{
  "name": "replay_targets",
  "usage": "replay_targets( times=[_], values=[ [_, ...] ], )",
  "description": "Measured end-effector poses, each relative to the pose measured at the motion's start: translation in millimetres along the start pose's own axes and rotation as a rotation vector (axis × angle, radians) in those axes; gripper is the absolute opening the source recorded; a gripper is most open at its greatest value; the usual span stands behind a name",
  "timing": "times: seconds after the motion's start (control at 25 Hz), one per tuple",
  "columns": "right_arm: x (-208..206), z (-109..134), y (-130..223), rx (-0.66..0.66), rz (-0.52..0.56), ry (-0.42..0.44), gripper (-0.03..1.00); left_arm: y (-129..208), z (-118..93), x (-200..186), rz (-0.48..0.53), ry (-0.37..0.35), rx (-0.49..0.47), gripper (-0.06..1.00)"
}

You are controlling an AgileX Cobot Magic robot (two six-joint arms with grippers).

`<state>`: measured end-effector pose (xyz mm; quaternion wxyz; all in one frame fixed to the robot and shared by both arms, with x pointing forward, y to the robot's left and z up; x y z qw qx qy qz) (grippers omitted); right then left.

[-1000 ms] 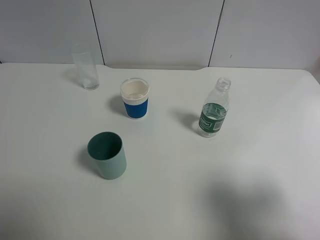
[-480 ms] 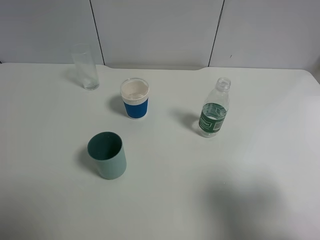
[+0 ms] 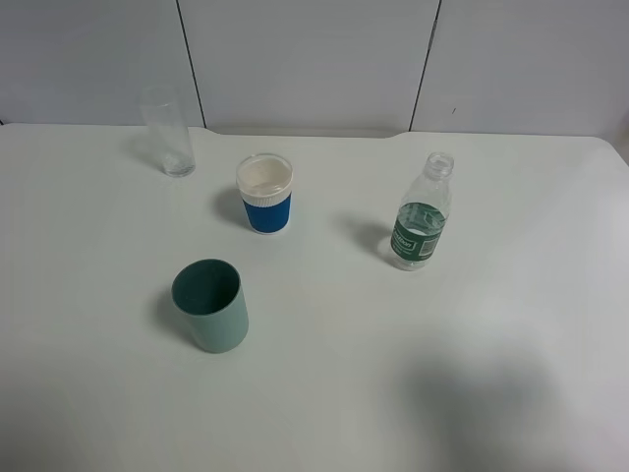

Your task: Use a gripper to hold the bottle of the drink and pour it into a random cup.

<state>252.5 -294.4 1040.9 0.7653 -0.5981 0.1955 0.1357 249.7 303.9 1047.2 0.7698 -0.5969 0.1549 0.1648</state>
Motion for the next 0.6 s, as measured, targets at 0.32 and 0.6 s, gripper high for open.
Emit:
replay_targets(
  times=[0.32, 0.6],
  values=[
    [0.0, 0.0, 0.0, 0.0, 0.0, 0.0, 0.94, 0.0, 0.0, 0.0, 0.0, 0.0, 0.0, 0.98],
    [0.0, 0.0, 0.0, 0.0, 0.0, 0.0, 0.94, 0.0, 0.0, 0.0, 0.0, 0.0, 0.0, 0.98]
  ],
)
Point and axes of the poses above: a point on each arm's last joint axis where the gripper is mounted, x pointing out along that axis toward the gripper, z along the wrist's bending axis when the last joint is at zero, y = z × x, the point moved 2 cm from there along x, pointing out along that axis toward the gripper, and after that the axes turned 14 degrees about x, right-handed, at the moved point
